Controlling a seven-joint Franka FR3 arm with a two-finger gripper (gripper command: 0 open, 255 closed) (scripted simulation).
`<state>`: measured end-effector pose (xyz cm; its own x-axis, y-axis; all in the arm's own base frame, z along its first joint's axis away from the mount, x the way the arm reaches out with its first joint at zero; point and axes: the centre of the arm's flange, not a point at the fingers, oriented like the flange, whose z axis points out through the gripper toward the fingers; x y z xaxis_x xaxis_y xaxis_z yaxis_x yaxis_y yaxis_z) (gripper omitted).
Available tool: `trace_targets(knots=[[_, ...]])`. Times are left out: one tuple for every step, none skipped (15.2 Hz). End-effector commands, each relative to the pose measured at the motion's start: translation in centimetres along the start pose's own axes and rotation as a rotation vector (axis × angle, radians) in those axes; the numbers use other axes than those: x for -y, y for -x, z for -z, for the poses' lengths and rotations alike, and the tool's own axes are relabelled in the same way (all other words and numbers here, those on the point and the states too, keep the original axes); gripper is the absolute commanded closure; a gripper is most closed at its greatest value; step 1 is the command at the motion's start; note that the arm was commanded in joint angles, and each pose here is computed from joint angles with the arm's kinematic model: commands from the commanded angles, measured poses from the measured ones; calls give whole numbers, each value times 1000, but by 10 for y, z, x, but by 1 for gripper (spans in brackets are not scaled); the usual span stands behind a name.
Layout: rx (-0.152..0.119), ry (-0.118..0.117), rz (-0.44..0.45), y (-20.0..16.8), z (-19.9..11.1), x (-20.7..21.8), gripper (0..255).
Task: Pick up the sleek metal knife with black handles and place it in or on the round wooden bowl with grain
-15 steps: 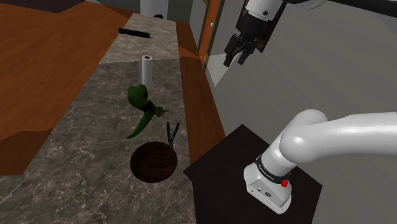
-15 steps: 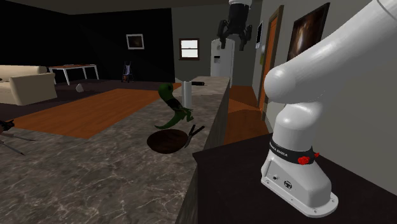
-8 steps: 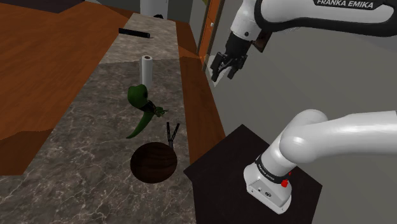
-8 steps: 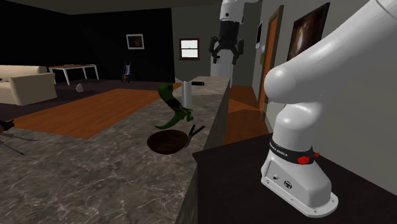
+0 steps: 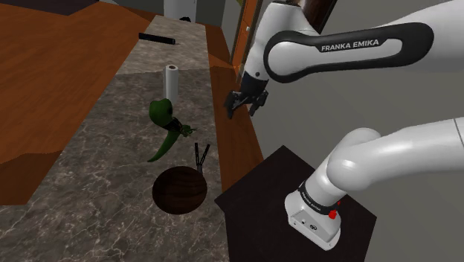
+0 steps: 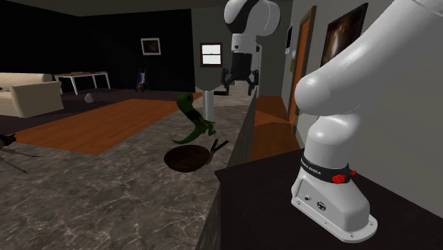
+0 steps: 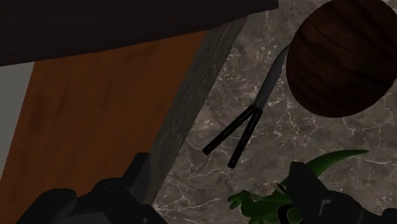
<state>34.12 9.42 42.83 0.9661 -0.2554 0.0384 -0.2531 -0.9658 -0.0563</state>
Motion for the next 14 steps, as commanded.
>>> trace_targets(knots=[[-1, 4, -37, -1, -24, 13, 0], [0, 7, -53, -2, -36, 18, 0], [1, 9, -70, -2, -49, 24, 0], [1, 12, -87, -3, -61, 29, 0], [2, 15, -104, -4, -73, 34, 0], [3, 18, -121, -5, -85, 40, 0], [3, 20, -138, -6, -98, 45, 0], [4, 23, -155, -8, -110, 50, 0], [5, 26, -172, -9, -122, 55, 0], [5, 29, -189, -10, -134, 60, 0], [6, 31, -206, -12, -147, 65, 0], [7, 34, -223, -13, -159, 70, 0], [8, 37, -240, -15, -171, 75, 0], [8, 40, -257, -16, -184, 80, 0]])
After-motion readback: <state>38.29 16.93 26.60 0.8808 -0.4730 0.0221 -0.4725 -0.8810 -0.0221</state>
